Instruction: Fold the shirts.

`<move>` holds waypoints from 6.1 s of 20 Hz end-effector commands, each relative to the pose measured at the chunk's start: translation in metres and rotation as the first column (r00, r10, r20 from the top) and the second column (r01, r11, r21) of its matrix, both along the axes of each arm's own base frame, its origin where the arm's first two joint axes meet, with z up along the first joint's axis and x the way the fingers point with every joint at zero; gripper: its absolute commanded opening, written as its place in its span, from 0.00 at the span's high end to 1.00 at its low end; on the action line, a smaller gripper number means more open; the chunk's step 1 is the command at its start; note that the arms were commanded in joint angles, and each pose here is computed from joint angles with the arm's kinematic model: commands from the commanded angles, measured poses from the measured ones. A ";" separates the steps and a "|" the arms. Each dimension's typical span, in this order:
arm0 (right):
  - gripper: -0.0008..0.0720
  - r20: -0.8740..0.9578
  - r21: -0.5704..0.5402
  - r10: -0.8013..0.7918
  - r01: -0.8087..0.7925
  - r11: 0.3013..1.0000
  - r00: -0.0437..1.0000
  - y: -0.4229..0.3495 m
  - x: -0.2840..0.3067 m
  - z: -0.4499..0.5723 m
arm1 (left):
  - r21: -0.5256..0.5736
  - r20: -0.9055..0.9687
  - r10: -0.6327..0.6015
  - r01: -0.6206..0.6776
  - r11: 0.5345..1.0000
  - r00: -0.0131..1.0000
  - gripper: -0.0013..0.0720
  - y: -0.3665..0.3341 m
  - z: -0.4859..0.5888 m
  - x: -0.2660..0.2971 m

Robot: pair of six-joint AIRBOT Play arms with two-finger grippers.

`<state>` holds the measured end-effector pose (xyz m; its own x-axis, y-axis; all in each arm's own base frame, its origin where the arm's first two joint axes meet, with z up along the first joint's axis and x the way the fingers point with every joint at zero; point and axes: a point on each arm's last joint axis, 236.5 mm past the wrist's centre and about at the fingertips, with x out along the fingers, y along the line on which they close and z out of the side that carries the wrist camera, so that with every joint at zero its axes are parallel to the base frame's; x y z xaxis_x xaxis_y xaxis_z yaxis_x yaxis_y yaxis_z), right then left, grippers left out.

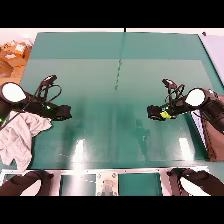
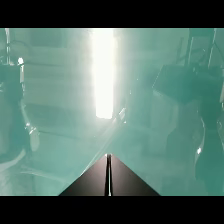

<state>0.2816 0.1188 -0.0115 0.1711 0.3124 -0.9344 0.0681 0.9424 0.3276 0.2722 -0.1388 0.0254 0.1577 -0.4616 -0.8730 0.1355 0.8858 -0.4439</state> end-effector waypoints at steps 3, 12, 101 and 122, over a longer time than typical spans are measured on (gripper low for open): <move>0.98 0.000 0.000 0.001 -0.001 1.000 1.000 0.000 0.000 0.000 | 0.000 0.001 -0.001 0.001 1.000 1.000 0.95 0.000 0.000 0.000; 0.98 0.000 0.000 0.001 -0.001 1.000 1.000 0.000 0.000 0.000 | 0.000 0.001 -0.001 0.001 1.000 1.000 0.95 0.000 0.000 0.000; 0.98 -0.071 0.522 -0.068 0.095 0.848 0.995 0.089 0.082 -0.081 | -0.047 -0.183 0.087 -0.097 0.994 0.979 0.09 -0.041 -0.100 0.008; 0.98 0.589 0.497 -0.159 -0.201 0.844 0.792 -0.021 0.098 0.252 | -0.047 0.519 0.032 -0.009 0.999 0.854 0.95 0.003 0.190 0.046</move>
